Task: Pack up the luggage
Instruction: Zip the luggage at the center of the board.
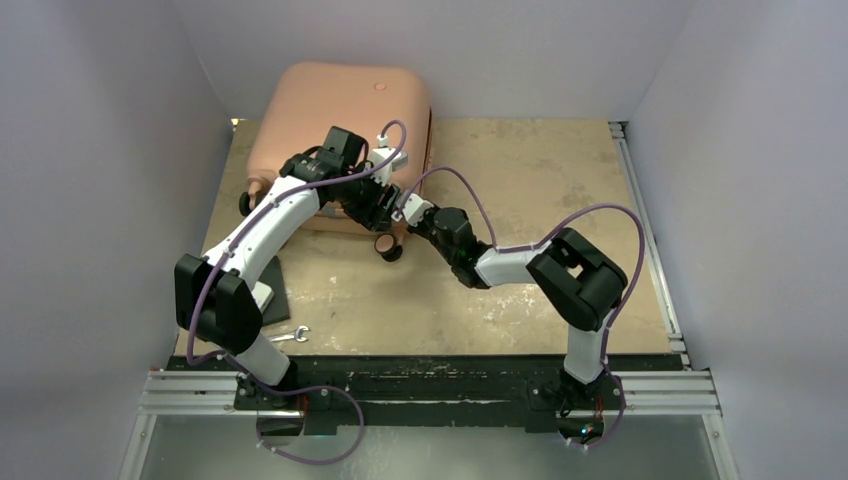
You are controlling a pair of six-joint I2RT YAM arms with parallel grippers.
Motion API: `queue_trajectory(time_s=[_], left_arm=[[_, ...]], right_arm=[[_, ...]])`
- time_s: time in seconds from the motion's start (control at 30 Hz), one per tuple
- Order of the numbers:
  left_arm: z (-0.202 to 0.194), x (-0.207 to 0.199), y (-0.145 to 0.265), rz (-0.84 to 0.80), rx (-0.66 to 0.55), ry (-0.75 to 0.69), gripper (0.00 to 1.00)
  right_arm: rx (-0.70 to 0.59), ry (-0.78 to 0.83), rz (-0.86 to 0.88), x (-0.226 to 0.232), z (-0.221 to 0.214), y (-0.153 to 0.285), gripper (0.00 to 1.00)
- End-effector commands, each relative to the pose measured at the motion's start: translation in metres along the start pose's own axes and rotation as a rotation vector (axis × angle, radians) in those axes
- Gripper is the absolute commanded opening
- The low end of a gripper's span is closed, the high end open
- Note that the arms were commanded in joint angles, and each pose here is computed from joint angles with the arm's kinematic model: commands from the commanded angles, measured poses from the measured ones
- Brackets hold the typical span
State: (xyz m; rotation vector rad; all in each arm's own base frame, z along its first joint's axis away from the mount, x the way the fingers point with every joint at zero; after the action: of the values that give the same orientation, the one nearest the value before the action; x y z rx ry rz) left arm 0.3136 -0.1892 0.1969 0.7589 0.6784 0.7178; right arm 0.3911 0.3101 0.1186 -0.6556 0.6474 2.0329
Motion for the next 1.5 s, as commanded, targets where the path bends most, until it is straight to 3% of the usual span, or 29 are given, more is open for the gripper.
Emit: queue_trajectory(time_s=[0.0, 0.17, 0.23, 0.27, 0.3, 0.37, 0.77, 1.17, 1.27, 1.47], left_arm=[[0.026, -0.030, 0.042, -0.093, -0.161, -0.049, 0.00], [0.025, -0.031, 0.044, -0.093, -0.163, -0.052, 0.00], [0.025, -0.031, 0.045, -0.091, -0.163, -0.053, 0.00], [0.025, -0.031, 0.045, -0.091, -0.165, -0.054, 0.00], [0.024, -0.031, 0.046, -0.090, -0.167, -0.055, 0.00], [0.025, -0.031, 0.048, -0.088, -0.173, -0.058, 0.00], [0.024, -0.031, 0.052, -0.088, -0.186, -0.057, 0.00], [0.025, -0.033, 0.052, -0.099, -0.189, -0.060, 0.00], [0.024, -0.035, 0.054, -0.109, -0.188, -0.072, 0.00], [0.018, -0.040, 0.060, -0.134, -0.170, -0.103, 0.00]], right_arm=[[-0.117, -0.020, -0.029, -0.016, 0.038, -0.005, 0.00], [-0.131, -0.001, -0.012, -0.019, 0.040, 0.004, 0.02], [-0.133, 0.013, -0.007, -0.018, 0.037, 0.009, 0.38], [-0.141, 0.018, -0.011, -0.019, 0.035, 0.012, 0.50], [-0.157, 0.024, -0.021, -0.021, 0.033, 0.016, 0.59], [-0.182, 0.038, -0.054, -0.024, 0.029, 0.023, 0.66], [-0.177, -0.037, -0.098, -0.021, 0.024, 0.012, 0.67], [-0.201, -0.046, 0.088, 0.005, 0.035, 0.009, 0.63], [-0.193, -0.089, 0.120, 0.012, 0.038, 0.000, 0.57], [-0.212, -0.103, 0.169, 0.016, 0.049, -0.009, 0.28]])
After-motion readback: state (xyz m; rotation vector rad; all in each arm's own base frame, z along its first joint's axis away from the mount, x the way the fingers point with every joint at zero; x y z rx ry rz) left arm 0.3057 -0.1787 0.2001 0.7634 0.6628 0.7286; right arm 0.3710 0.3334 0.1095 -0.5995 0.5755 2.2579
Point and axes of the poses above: each gripper's point midway between its finger pads, its own y axis back along the fingers, its own x axis along the line the jaws close on, z = x × y, the point moved 2 cm from there along y, back along the fingers, and after that the axes turned 9 degrees about y, right-handed, at the moved point
